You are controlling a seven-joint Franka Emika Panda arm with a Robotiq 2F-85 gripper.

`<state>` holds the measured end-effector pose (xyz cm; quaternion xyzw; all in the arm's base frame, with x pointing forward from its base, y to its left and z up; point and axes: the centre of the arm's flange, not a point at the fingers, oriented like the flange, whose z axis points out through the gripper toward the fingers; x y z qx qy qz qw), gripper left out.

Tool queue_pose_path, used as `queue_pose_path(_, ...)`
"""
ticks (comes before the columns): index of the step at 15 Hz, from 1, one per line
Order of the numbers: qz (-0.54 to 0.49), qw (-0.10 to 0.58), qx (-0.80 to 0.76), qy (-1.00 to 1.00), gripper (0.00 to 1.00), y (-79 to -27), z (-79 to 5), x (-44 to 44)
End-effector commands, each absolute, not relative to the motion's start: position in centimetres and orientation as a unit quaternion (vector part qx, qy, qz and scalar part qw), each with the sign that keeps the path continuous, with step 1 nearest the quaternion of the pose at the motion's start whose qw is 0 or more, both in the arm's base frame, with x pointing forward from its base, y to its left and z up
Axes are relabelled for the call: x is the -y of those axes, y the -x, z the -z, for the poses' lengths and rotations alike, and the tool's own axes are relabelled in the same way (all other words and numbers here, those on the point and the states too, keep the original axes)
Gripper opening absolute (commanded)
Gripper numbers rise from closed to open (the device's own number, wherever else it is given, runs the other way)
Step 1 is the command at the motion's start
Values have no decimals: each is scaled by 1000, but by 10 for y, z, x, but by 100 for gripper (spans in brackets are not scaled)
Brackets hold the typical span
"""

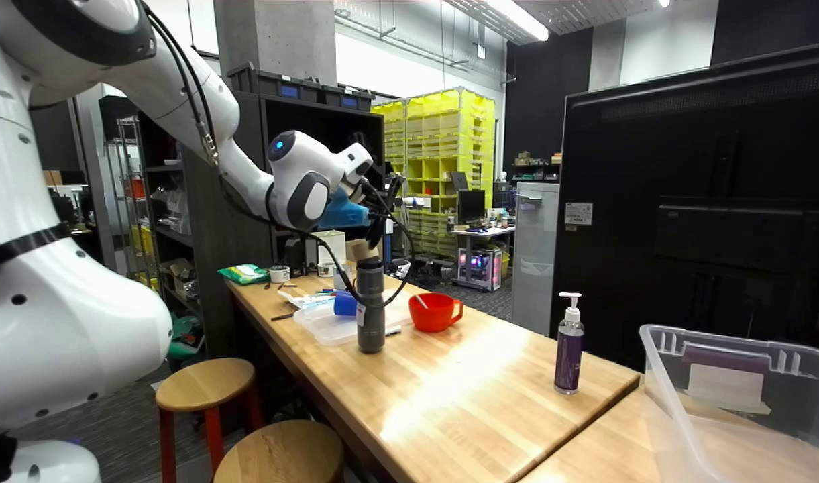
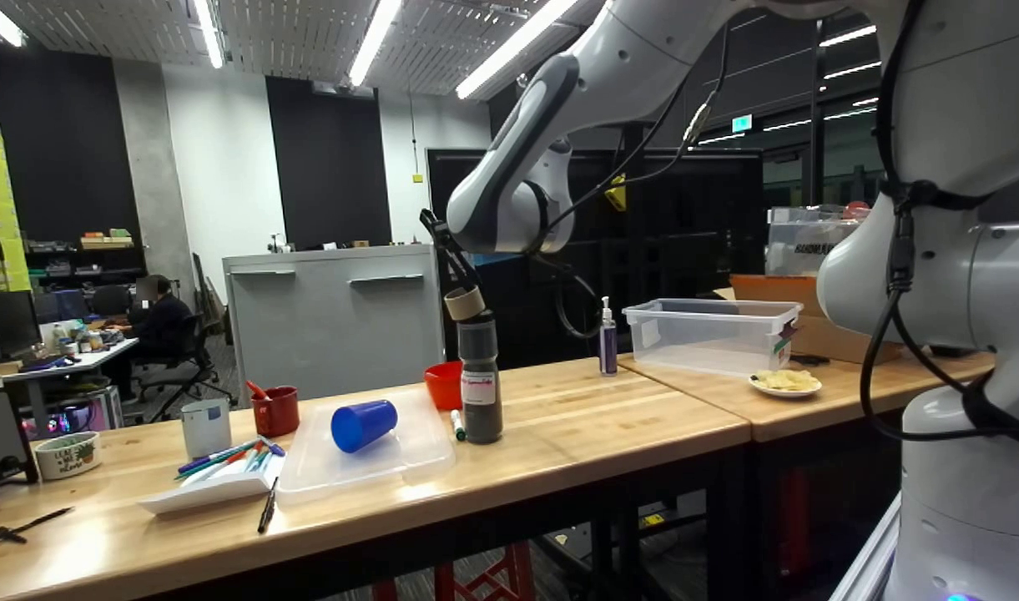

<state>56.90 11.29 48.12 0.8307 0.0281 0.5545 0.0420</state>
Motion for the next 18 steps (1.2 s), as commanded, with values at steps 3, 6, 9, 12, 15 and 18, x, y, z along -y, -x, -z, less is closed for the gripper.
queue_pose_path(3,-556,47,-36,-829,8,-568,-478,-116)
queue_pose_path(6,-559,44,-34,-827,8,-568,-482,-116)
queue_pose_path(9,-562,42,-33,-825,8,-567,-486,-116)
queue_pose_path(12,-568,37,-34,-821,8,-566,-493,-117)
queue_pose_path(15,-576,31,-35,-816,8,-566,-502,-121)
queue_pose_path(18,-581,27,-37,-813,8,-566,-508,-125)
